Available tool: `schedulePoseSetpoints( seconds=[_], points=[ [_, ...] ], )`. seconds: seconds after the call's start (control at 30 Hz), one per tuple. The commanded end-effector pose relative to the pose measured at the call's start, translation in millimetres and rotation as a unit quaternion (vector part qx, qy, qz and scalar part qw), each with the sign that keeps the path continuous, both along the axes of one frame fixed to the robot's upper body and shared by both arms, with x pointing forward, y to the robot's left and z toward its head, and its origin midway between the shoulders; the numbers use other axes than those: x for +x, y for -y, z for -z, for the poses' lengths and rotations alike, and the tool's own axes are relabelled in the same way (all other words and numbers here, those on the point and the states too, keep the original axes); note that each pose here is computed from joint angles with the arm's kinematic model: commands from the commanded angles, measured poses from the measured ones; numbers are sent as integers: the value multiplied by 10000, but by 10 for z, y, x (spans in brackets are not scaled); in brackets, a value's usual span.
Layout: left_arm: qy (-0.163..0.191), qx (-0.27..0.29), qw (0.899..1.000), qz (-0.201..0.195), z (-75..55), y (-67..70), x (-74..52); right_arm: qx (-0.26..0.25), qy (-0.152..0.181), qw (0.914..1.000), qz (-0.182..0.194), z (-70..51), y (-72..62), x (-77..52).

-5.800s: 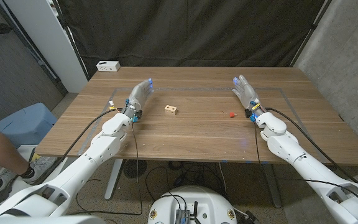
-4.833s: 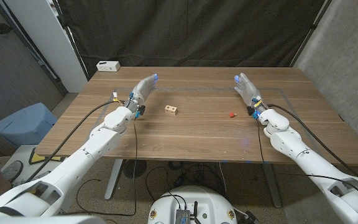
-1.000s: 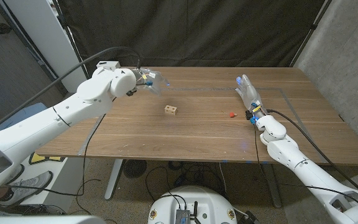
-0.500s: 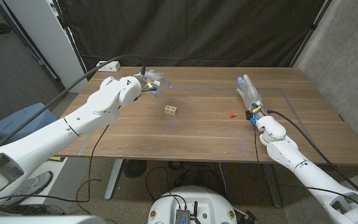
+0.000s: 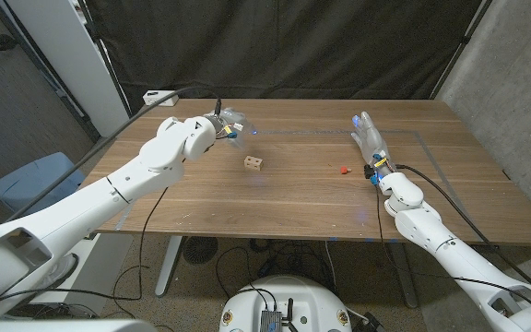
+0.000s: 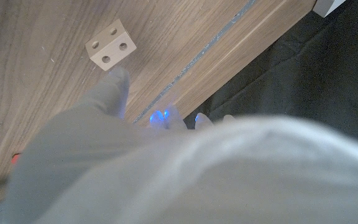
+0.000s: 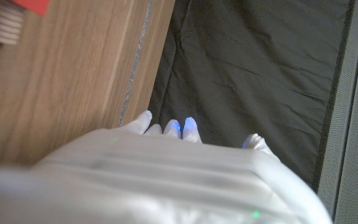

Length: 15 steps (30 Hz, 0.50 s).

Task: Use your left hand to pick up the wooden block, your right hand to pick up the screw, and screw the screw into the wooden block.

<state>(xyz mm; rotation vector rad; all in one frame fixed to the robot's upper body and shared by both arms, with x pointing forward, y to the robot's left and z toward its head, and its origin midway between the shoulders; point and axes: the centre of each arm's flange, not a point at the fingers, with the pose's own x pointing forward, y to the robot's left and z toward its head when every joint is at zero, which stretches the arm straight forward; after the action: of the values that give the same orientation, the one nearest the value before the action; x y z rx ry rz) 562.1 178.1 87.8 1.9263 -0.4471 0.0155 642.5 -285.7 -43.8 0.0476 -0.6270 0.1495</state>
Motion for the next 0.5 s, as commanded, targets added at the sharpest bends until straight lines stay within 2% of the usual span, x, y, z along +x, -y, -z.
schedulePoseSetpoints(
  seconds=[0.03, 0.3, 0.5],
  points=[
    [-202, 65, 9998, -70, 87, 78, 88, 25, -59, 10000, 3, 28, 3, 22],
    [-369, 133, 9991, -136, 150, 96, 127, 51, -73, 10000, 28, 36, 7, 40],
    [-265, 180, 9993, -185, 206, 108, 149, 82, -95, 9999, 25, 49, 12, 59]
  ],
)
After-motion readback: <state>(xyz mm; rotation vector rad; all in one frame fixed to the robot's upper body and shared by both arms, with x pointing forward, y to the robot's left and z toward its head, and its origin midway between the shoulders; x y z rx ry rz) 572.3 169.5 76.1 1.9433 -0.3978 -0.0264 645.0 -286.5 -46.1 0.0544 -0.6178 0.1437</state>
